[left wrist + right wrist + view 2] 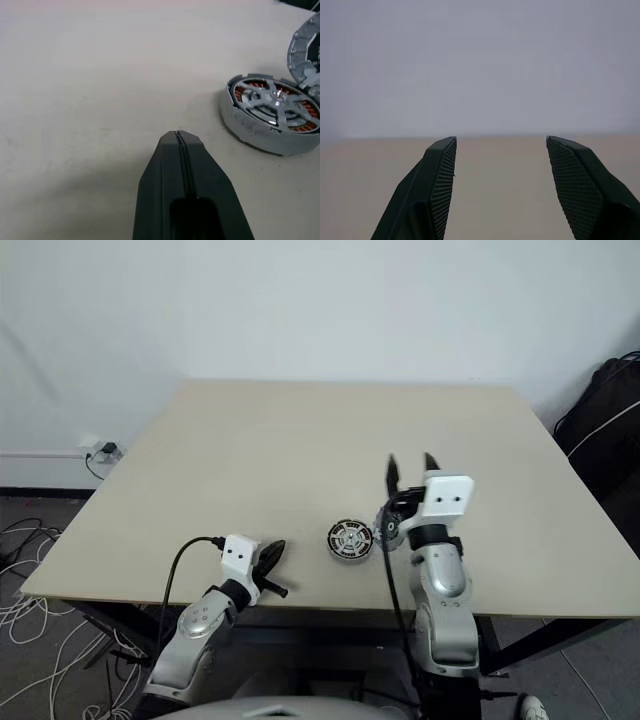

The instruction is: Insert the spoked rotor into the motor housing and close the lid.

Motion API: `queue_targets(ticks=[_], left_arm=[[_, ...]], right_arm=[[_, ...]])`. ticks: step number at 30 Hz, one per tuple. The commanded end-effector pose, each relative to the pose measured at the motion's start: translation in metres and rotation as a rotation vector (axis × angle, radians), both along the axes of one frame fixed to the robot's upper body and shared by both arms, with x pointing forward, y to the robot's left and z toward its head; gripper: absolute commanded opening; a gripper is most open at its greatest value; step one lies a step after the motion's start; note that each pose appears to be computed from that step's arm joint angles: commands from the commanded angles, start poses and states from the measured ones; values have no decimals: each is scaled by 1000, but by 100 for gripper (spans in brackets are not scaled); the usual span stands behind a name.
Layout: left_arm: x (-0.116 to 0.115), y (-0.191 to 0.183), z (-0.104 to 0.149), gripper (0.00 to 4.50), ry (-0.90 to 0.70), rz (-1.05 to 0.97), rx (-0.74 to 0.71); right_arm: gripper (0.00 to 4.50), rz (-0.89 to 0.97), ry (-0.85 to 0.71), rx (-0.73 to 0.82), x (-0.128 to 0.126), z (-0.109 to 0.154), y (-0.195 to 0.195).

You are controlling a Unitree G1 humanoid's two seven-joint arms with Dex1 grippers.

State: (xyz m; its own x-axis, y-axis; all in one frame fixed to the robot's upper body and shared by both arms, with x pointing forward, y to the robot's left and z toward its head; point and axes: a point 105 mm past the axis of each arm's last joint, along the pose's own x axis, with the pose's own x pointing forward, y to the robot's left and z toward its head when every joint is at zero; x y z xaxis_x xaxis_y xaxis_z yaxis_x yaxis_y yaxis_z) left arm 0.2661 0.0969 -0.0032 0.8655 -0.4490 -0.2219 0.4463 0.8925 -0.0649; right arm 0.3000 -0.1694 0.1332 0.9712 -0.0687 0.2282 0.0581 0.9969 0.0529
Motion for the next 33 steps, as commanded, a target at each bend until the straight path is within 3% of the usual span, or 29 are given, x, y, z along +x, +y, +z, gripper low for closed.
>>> queue_targets(ticks=[1, 4, 9, 12, 17, 33], left_arm=[[4, -6, 10, 0, -50, -24, 2], [4, -6, 10, 0, -49, -26, 4], [1, -3, 10, 0, -48, -20, 13], [0, -1, 10, 0, -47, -13, 16], [-3, 1, 9, 0, -43, -6, 20], [-6, 1, 4, 0, -24, -3, 20]], right_arm=[[264, -169, 17, -1, -3, -6, -30], [181, -267, 107, -11, -4, -25, -47], [7, -315, 296, -122, -7, -65, -55], [1, -275, 430, -163, -8, -91, -49], [1, -184, 531, -174, -8, -110, -32], [1, 255, 418, -102, -1, -86, 31]])
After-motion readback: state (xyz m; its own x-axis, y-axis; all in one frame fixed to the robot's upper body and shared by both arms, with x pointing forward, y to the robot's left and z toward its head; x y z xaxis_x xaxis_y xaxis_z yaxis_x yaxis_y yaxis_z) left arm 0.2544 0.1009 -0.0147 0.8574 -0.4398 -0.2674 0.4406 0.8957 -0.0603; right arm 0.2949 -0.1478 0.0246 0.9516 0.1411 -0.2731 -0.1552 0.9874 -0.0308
